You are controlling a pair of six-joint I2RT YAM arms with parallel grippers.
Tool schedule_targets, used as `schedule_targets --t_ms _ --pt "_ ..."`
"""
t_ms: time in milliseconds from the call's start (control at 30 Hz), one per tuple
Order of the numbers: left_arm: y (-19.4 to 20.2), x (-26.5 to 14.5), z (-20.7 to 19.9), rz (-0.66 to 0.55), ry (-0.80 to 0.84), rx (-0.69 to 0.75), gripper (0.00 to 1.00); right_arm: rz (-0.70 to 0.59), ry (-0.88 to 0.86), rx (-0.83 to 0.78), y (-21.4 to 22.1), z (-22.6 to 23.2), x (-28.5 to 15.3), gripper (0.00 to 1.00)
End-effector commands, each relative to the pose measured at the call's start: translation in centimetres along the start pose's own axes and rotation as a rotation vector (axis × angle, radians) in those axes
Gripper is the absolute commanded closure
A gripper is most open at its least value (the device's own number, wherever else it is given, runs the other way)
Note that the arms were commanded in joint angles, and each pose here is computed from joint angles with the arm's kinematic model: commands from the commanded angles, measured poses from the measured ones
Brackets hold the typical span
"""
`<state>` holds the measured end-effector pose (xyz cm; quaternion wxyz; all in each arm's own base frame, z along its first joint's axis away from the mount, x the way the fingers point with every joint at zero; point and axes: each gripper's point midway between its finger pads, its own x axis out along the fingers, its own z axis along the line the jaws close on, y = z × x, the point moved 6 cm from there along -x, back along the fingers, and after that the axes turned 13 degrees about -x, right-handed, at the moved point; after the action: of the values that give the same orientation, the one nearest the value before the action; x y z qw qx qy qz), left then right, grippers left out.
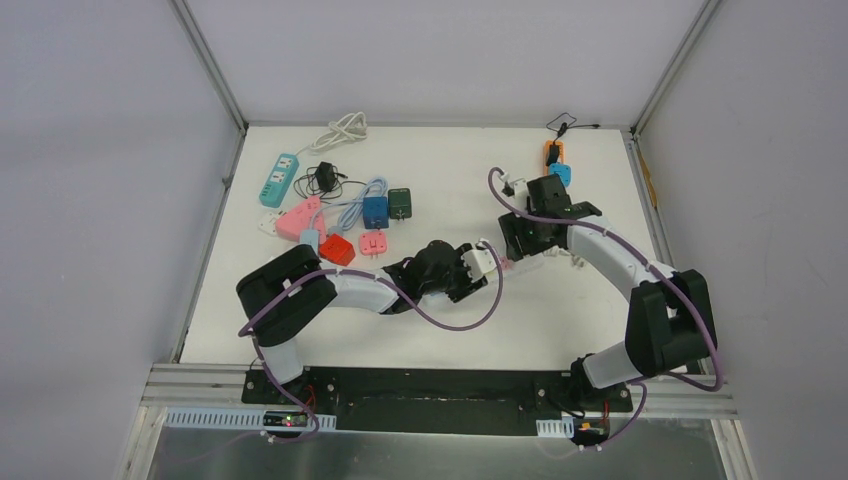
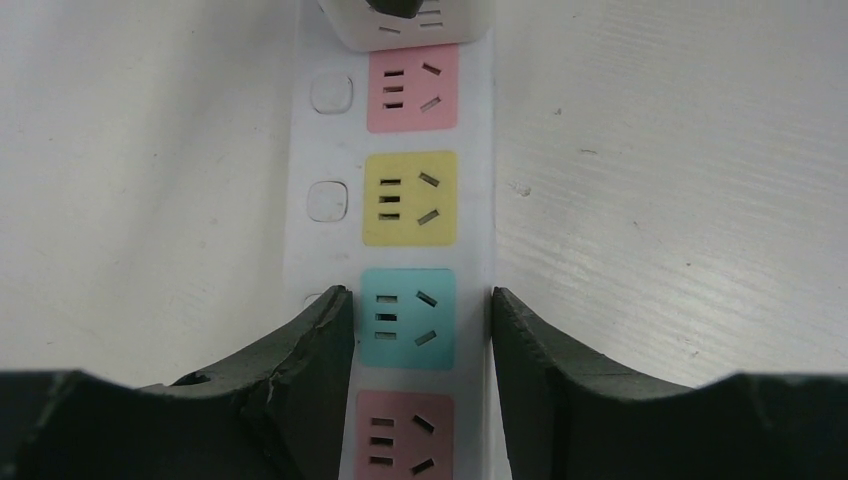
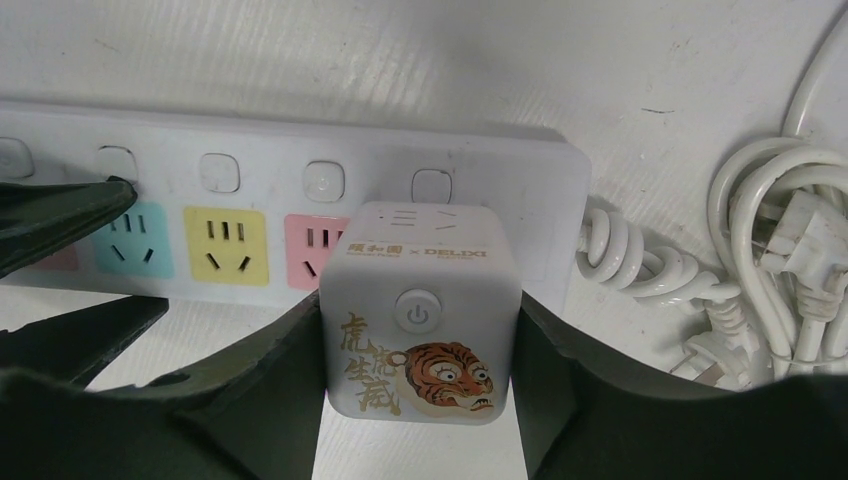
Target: Pull the plug off the socket
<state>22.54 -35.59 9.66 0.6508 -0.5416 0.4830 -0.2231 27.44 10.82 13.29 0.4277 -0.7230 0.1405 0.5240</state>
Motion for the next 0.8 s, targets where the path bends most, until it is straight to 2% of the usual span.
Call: schedule_targets --t_ms 0,167,233,300,467,600,667,767 --pt "3.5 0.3 -0.1 0.114 0.012 -0.062 0.61 -0.035 0.014 0.016 0.1 0.0 -1.1 1.00" --pt "3.8 0.6 -0.2 0.128 0.023 -0.066 0.61 -0.108 -0.274 0.007 -1.0 4.0 -1.4 1.00" --pt "3.8 0.6 -0.2 0.133 0.024 -0.067 0.61 -0.133 -0.312 0.015 -1.5 4.7 -1.6 1.00" --pt "3.9 0.6 -0.2 0.136 0.025 -0.069 0.61 -0.118 -0.237 0.001 -1.6 4.2 -1.4 1.00" --pt "4.2 0.5 -0.2 0.144 0.025 -0.075 0.62 -0.008 0.085 -0.062 -0.7 0.8 -0.7 1.00" --pt "4.2 0.5 -0.2 0.143 0.025 -0.075 0.62 0.013 0.153 -0.073 0.1 -0.3 -1.1 1.00" --pt "4.2 0.6 -0.2 0.143 0.026 -0.076 0.62 -0.001 0.069 -0.036 0.3 0.0 -1.2 1.00" --pt "4.3 0.6 -0.2 0.146 0.030 -0.080 0.62 -0.075 -0.214 0.000 -0.1 3.0 -1.5 1.00"
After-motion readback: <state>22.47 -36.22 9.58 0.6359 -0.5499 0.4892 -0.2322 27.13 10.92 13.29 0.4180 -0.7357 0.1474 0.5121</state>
